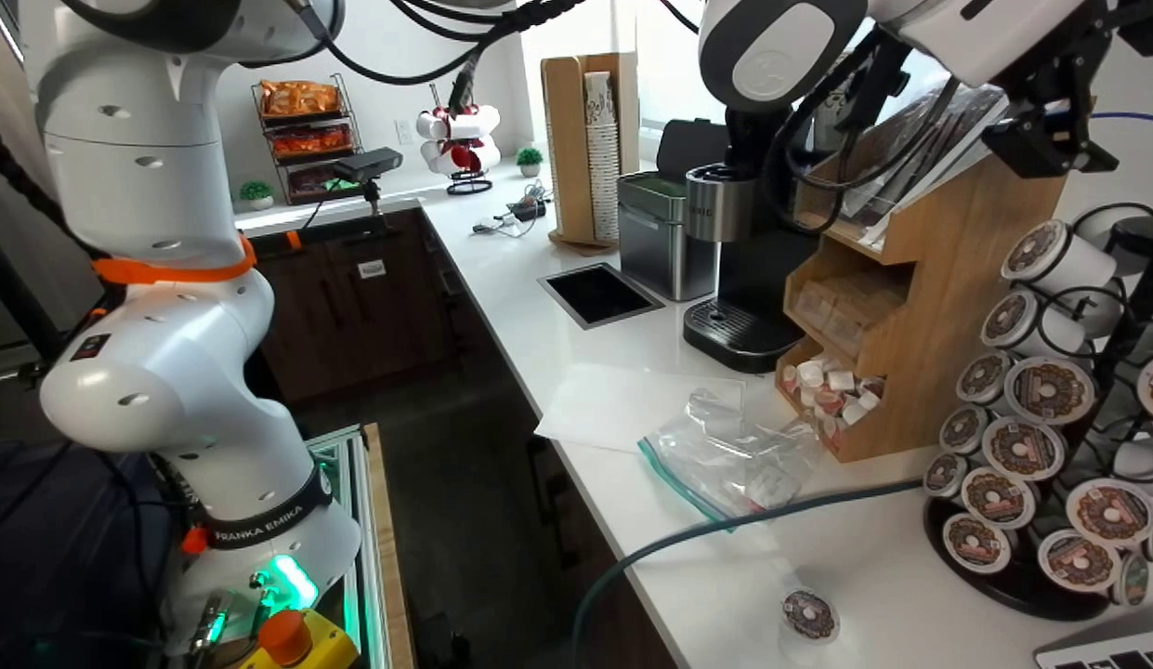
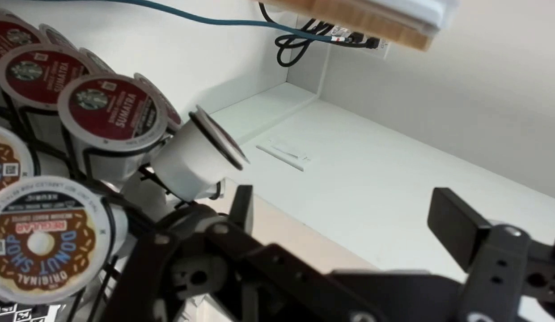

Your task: Turn the rotating rack to the right, then put the coffee pod on the rack

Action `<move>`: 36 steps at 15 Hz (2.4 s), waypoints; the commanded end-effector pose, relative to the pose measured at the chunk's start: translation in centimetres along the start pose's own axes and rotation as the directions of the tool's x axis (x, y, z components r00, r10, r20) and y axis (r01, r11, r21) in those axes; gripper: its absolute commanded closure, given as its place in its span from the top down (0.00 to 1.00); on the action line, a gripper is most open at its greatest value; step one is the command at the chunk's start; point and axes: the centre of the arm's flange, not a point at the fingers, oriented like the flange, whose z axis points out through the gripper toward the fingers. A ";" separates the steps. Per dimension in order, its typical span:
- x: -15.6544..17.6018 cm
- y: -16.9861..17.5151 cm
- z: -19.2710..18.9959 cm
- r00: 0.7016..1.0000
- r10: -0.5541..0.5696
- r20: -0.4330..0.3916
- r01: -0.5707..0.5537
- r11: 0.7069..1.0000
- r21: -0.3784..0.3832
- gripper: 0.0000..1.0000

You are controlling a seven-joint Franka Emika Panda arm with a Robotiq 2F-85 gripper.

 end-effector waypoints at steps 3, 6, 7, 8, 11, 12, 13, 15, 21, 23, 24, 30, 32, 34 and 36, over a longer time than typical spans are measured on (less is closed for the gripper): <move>1.6 -0.8 -4.4 0.990 -0.095 0.106 0.098 0.995 -0.029 1.00; 2.3 -0.7 -5.8 0.959 -0.183 0.218 0.199 0.978 -0.056 1.00; 2.6 -0.6 -6.3 0.943 -0.218 0.253 0.241 0.968 -0.064 1.00; 2.7 -0.4 -6.7 0.927 -0.248 0.283 0.277 0.958 -0.069 1.00; 3.6 0.7 -8.2 0.863 -0.347 0.368 0.397 0.915 -0.068 1.00; 3.9 1.2 -8.6 0.840 -0.374 0.393 0.431 0.900 -0.064 1.00; 4.1 1.7 -9.1 0.825 -0.392 0.408 0.455 0.888 -0.067 1.00; 4.4 3.0 -9.6 0.790 -0.426 0.440 0.504 0.861 -0.072 1.00; 4.4 6.1 -9.6 0.694 -0.543 0.473 0.631 0.775 -0.037 1.00; 4.3 6.5 -8.8 0.672 -0.564 0.480 0.648 0.762 -0.012 1.00; 4.3 6.7 -8.5 0.667 -0.571 0.479 0.654 0.757 -0.007 1.00; 4.9 7.4 -6.9 0.649 -0.585 0.486 0.674 0.739 -0.011 1.00; 5.1 8.1 -7.5 0.628 -0.574 0.525 0.686 0.727 -0.024 1.00; 5.2 9.1 -8.6 0.597 -0.560 0.574 0.704 0.709 -0.040 1.00; 5.0 10.3 -9.4 0.553 -0.542 0.633 0.728 0.684 -0.051 1.00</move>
